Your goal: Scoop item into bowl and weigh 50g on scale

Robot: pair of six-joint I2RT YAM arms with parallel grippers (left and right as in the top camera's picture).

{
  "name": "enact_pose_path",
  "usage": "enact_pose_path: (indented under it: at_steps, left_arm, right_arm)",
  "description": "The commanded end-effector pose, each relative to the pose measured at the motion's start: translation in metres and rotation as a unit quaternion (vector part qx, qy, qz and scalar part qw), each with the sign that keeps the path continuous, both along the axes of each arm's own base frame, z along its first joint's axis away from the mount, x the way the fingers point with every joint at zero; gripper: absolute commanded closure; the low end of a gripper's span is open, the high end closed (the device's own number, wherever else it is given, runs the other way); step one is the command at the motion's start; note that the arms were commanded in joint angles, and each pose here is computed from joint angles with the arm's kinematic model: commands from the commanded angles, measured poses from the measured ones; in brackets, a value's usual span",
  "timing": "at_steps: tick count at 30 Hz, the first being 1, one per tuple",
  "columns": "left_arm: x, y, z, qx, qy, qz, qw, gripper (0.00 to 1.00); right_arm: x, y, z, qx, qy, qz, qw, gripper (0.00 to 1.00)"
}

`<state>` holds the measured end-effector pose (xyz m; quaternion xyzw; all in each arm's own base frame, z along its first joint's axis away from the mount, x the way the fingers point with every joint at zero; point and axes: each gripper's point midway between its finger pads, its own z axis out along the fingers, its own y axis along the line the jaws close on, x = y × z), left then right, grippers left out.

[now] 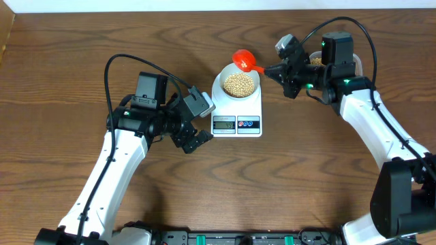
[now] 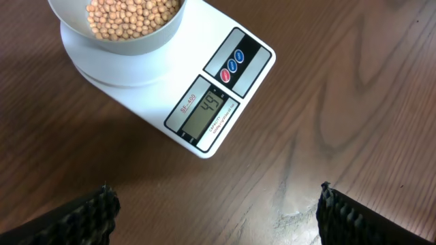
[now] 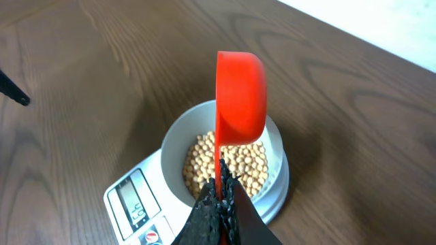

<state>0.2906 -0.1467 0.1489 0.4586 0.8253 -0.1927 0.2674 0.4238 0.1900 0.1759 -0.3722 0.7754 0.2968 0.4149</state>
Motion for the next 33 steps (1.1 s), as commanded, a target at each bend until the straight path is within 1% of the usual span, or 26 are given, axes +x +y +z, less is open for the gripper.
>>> enact_pose_path:
  at_steps: [1, 5, 9, 12, 16, 19, 23, 26, 29, 32, 33]
  left_arm:
    - [0.004, -0.002, 0.009, -0.007, -0.011, -0.004, 1.000, 0.05]
    - [0.004, -0.002, 0.009, -0.007, -0.011, -0.004, 1.000, 0.05]
    - [0.004, -0.002, 0.009, -0.007, -0.011, -0.004, 1.000, 0.05]
    - [0.004, -0.002, 0.009, -0.007, -0.011, -0.003, 1.000, 0.05]
    - [0.004, -0.002, 0.009, -0.007, -0.011, -0.004, 1.000, 0.05]
    - [0.004, -0.002, 0.009, -0.007, -0.011, -0.004, 1.000, 0.05]
    - [0.004, -0.002, 0.009, -0.007, -0.011, -0.004, 1.000, 0.05]
    - [0.004, -0.002, 0.009, -0.007, -0.011, -0.003, 1.000, 0.05]
    - [0.004, -0.002, 0.009, -0.007, -0.011, -0.004, 1.000, 0.05]
    - [0.004, -0.002, 0.009, -0.007, -0.011, -0.004, 1.000, 0.05]
    - [0.004, -0.002, 0.009, -0.007, -0.011, -0.004, 1.000, 0.05]
  right_arm:
    - [-0.005, 0.007, 0.019, 0.010, -0.025, 0.019, 0.999, 0.99]
    - [-0.001, 0.003, 0.011, -0.008, -0.025, 0.005, 1.000, 0.99]
    - [-0.009, 0.013, 0.026, 0.024, -0.037, 0.040, 0.998, 0.99]
    - [-0.002, 0.005, 0.011, -0.012, -0.029, 0.010, 0.999, 0.99]
    - [-0.011, 0.014, 0.025, 0.022, -0.035, 0.043, 0.998, 0.99]
    - [-0.004, 0.006, 0.010, -0.014, -0.031, 0.016, 0.999, 0.99]
    - [-0.010, 0.014, 0.022, 0.011, -0.043, 0.043, 0.998, 0.99]
    - [-0.003, 0.007, 0.009, -0.021, -0.041, 0.018, 0.999, 0.99]
    - [-0.009, 0.014, 0.020, 0.002, -0.050, 0.041, 0.998, 0.99]
    - [-0.002, 0.008, 0.008, -0.025, -0.043, 0.016, 0.999, 0.99]
    - [-0.003, 0.010, 0.010, -0.019, -0.045, 0.022, 0.999, 0.99]
